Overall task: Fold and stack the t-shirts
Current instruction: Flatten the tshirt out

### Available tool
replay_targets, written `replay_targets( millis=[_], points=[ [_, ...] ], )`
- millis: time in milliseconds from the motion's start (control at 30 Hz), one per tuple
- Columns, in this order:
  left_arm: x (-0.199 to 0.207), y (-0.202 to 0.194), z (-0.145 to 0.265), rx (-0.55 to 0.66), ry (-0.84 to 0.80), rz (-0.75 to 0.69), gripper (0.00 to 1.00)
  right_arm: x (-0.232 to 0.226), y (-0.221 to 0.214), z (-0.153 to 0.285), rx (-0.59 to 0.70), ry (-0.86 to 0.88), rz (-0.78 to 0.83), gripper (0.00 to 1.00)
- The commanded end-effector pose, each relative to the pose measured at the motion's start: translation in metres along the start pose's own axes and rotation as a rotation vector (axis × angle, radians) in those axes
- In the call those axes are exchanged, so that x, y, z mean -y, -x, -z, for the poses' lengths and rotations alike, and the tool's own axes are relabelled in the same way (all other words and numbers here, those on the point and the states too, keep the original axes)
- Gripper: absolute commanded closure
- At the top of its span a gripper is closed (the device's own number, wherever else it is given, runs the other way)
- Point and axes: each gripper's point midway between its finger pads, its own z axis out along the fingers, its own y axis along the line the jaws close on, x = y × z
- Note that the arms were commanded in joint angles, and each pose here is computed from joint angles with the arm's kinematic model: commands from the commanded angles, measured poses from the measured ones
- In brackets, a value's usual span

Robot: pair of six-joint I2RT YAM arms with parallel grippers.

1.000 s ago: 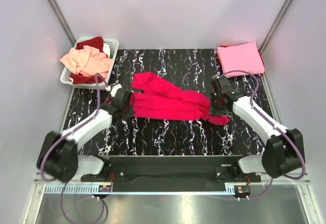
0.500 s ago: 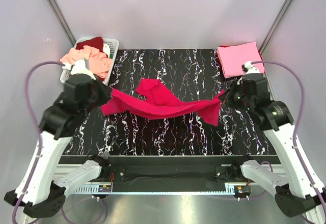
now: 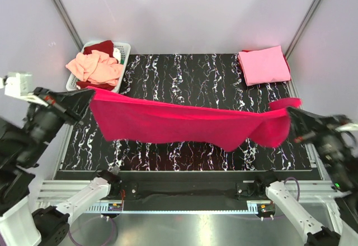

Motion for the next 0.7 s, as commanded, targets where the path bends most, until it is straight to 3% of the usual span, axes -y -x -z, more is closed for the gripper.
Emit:
replay_targets(
  millis=[0, 100, 267, 367, 500, 667],
  points=[
    [0.039, 0.042, 0.033, 0.178, -0.214, -0.101, 1.0, -0.024, 0.068, 0.03, 0.271, 0.109, 0.088, 1.0],
    [0.057, 0.068, 0.058, 0.331, -0.291, -0.137, 1.0, -0.035, 0.105, 0.057, 0.407, 0.146, 0.141, 0.99],
    [0.059, 0.074, 0.052, 0.354, -0.261, -0.154, 1.0, -0.046, 0.124, 0.043, 0.427, 0.152, 0.253, 0.98],
    [0.034, 0.062, 0.014, 0.268, -0.139, -0.111, 1.0, -0.042, 0.118, 0.005, 0.36, 0.104, 0.286, 0.99],
    [-0.011, 0.013, -0.049, 0.07, 0.036, -0.069, 1.0, -0.004, 0.088, -0.067, 0.258, -0.111, 0.247, 1.0],
    [-0.092, -0.09, -0.135, -0.224, 0.316, -0.03, 1.0, 0.044, -0.006, -0.187, -0.001, -0.277, 0.337, 1.0]
  ],
)
